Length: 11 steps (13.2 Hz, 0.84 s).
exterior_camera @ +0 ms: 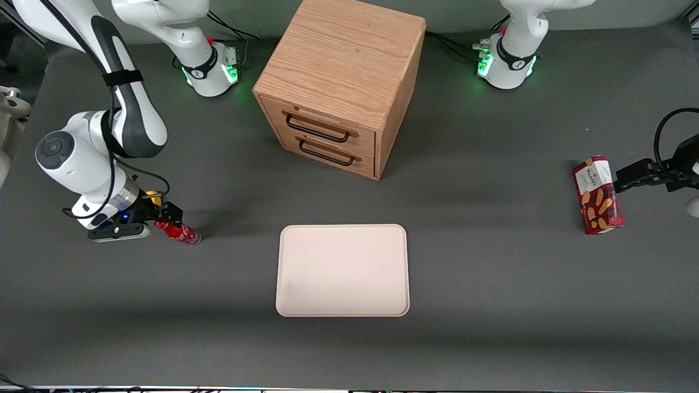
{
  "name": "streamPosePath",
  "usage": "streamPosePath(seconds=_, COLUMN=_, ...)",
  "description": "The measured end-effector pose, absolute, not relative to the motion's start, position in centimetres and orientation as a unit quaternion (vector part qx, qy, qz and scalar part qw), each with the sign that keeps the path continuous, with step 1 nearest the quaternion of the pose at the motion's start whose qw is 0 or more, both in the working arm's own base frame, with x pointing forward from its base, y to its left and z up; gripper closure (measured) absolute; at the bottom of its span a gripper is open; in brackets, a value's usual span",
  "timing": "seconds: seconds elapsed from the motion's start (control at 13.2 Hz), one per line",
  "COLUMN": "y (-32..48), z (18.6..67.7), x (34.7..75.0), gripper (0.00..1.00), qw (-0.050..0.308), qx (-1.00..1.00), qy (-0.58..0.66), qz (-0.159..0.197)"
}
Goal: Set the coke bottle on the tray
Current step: 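Move the open right gripper down over the red Coca-Cola bottle, then close the right gripper around the bottle's cap end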
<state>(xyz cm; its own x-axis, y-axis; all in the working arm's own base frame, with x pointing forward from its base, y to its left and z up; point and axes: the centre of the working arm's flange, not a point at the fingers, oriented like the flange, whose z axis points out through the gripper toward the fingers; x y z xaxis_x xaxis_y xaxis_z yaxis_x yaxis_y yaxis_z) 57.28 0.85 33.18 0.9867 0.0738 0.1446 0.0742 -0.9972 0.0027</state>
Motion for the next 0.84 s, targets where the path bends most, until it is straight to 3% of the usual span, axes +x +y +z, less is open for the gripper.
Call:
streamPosePath(seconds=0.53, y=0.60, z=33.69, x=57.18, gripper=0.05, qw=0.001, qx=-0.996, qy=-0.035, qz=-0.077)
streamPosePath(seconds=0.61, y=0.59, z=33.66, x=57.16, gripper=0.11, qw=0.001, qx=-0.996, qy=-0.035, qz=-0.076)
streamPosePath(seconds=0.84, y=0.56, z=33.41, x=56.99, gripper=0.50, qw=0.001, qx=-0.997, qy=-0.035, qz=-0.073)
